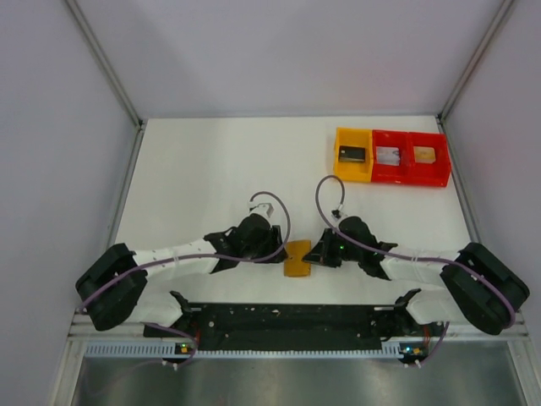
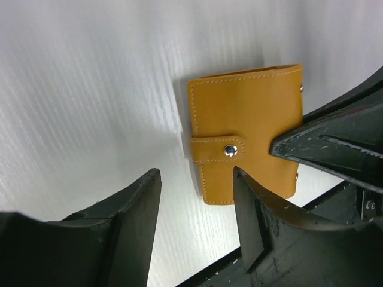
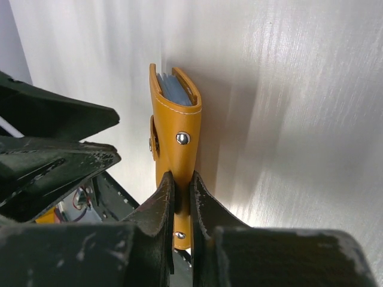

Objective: Take the credit cards out of the card holder
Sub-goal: Open the card holder at the center of the board.

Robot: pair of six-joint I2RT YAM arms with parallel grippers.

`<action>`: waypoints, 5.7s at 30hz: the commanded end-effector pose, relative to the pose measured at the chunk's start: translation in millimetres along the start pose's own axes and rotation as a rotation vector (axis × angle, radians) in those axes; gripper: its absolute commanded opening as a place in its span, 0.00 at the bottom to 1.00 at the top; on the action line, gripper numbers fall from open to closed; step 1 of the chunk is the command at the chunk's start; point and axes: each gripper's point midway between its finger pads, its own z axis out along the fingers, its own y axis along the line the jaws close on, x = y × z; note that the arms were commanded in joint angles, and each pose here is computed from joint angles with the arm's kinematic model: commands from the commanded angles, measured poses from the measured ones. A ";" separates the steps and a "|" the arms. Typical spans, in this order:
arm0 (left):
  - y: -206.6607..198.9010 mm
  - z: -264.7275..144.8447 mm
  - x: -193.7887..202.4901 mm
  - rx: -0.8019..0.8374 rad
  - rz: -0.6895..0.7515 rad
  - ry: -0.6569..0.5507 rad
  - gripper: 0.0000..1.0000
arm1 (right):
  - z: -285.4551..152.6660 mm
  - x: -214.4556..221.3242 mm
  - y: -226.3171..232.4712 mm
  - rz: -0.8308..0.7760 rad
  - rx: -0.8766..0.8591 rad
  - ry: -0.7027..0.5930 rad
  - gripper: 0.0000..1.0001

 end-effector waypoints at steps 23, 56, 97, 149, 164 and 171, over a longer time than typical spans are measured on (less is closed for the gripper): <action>-35.8 30.1 0.7 -0.052 0.135 0.034 0.51 | -7.1 -0.8 -25.9 -0.116 0.218 -0.020 0.00; -21.3 29.7 -1.6 -0.235 0.261 0.025 0.44 | -10.6 -0.8 -29.6 -0.126 0.234 -0.029 0.00; 14.2 -5.7 -33.4 -0.384 0.226 -0.104 0.11 | -18.0 -4.5 -35.9 -0.133 0.270 -0.056 0.00; -13.3 31.0 -19.4 -0.190 0.155 -0.041 0.17 | -10.6 -7.8 -25.3 -0.149 0.222 -0.056 0.00; 13.5 7.1 -32.6 -0.101 -0.023 -0.098 0.00 | 1.9 -49.7 -22.1 -0.287 0.300 -0.091 0.19; 5.6 -3.3 -29.5 -0.025 -0.076 -0.118 0.00 | -13.5 -89.5 9.5 -0.443 0.355 -0.165 0.81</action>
